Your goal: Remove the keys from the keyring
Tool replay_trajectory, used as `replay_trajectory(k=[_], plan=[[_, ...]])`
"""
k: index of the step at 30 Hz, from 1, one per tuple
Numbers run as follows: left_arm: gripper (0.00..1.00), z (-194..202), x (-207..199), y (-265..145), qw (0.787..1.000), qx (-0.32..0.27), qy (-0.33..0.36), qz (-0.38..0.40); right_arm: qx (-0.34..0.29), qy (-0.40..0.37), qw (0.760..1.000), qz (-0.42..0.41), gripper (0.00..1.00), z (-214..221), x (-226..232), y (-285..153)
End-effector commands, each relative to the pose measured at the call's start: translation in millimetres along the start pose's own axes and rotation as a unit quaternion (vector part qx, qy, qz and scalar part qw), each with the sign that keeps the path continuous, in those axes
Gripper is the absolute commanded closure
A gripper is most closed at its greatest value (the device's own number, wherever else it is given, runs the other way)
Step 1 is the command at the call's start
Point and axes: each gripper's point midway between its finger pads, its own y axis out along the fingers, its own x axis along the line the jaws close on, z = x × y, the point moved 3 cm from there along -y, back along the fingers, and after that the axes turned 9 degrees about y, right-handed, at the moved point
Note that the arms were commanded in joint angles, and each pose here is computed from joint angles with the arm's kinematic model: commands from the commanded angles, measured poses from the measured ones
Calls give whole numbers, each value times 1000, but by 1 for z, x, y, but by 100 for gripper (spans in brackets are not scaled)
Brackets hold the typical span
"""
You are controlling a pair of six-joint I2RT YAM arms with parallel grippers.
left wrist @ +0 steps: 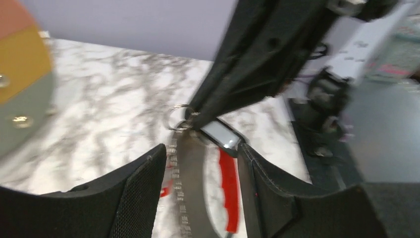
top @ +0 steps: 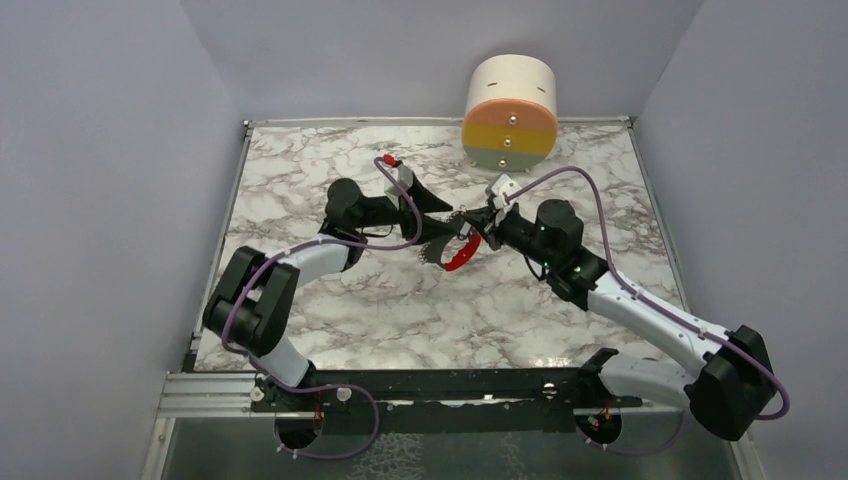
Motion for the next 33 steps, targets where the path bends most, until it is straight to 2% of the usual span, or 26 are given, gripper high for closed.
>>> replay_trajectory(k=[1,4,16,24,33], plan=[[42,5,26,10,979,110,120,-120,-43,-11,999,-27,99,-25,11,-12],[41,-5,24,11,979,105,125,-121,-48,-11,998,-30,99,-27,12,-13],[43,0,19,11,982,105,113,-106,-61,-12,997,-39,99,-35,18,-23],[45,4,6,15,988,99,102,-55,-65,-12,996,-52,99,-37,22,-24],[46,-16,-21,21,991,46,121,27,-64,-12,996,-60,99,-34,24,-23]])
